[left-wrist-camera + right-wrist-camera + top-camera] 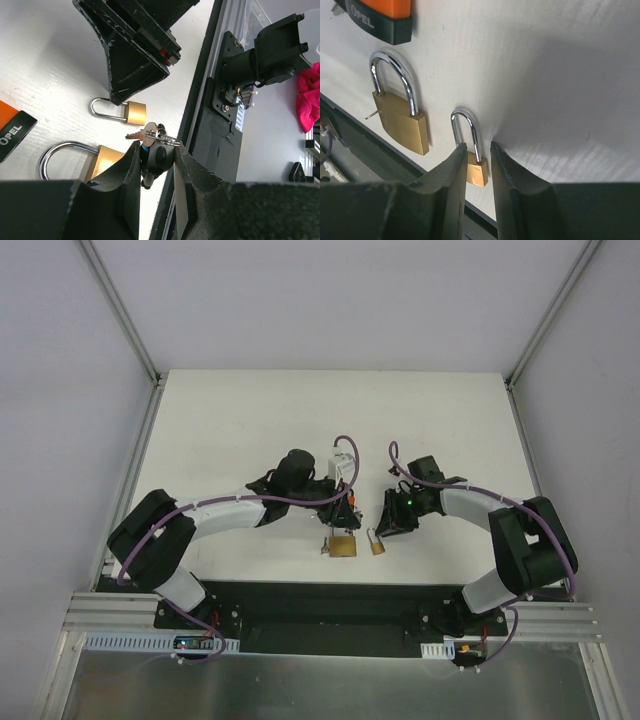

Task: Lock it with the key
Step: Place the lock at the center of the board, then place the key at the center of the board.

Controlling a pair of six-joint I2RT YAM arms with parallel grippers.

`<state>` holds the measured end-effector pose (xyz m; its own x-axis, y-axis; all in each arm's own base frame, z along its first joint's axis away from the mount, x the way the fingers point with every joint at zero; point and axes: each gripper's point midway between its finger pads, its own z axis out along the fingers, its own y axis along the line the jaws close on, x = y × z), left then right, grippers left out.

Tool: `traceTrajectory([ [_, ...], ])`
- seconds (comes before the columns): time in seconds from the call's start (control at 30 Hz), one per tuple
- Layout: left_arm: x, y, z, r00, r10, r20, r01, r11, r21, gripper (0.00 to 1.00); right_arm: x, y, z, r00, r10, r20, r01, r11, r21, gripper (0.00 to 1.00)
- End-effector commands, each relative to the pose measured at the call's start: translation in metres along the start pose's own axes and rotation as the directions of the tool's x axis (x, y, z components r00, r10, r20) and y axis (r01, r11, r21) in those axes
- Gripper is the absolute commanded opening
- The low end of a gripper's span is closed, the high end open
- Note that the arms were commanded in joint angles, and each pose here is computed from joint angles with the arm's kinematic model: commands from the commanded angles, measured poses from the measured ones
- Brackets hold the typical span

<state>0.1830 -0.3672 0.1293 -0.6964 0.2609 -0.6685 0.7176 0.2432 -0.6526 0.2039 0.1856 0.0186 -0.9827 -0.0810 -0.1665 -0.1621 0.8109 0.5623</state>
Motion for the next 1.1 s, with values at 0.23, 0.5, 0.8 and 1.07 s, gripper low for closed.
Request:
traceTrajectory([
  [0.23,0.001,-0.012,0.024,0.999,0.011,-0.04,-0.01,0.999,0.048,0.0,-0.004,-0.019,-0.015,0.999,0.015,0.05,-0.022,0.992,0.126,0.32],
  [0.5,0.011,-0.005,0.049,0.996,-0.017,-0.09,0.022,0.999,0.047,0.0,0.013,-0.01,-0.01,0.998,0.069,0.01,-0.069,0.996,0.052,0.3],
  [0.8,0.023,0.021,0.061,0.989,-0.079,-0.128,0.072,0.996,-0.058,0.03,0.032,-0.005,-0.003,0.993,0.117,-0.032,-0.117,0.993,-0.018,0.2],
  [1.07,0.03,0.031,0.068,0.981,-0.11,-0.157,0.098,0.992,-0.083,0.06,0.029,-0.002,-0.007,0.992,0.126,-0.003,-0.126,0.992,-0.022,0.17],
])
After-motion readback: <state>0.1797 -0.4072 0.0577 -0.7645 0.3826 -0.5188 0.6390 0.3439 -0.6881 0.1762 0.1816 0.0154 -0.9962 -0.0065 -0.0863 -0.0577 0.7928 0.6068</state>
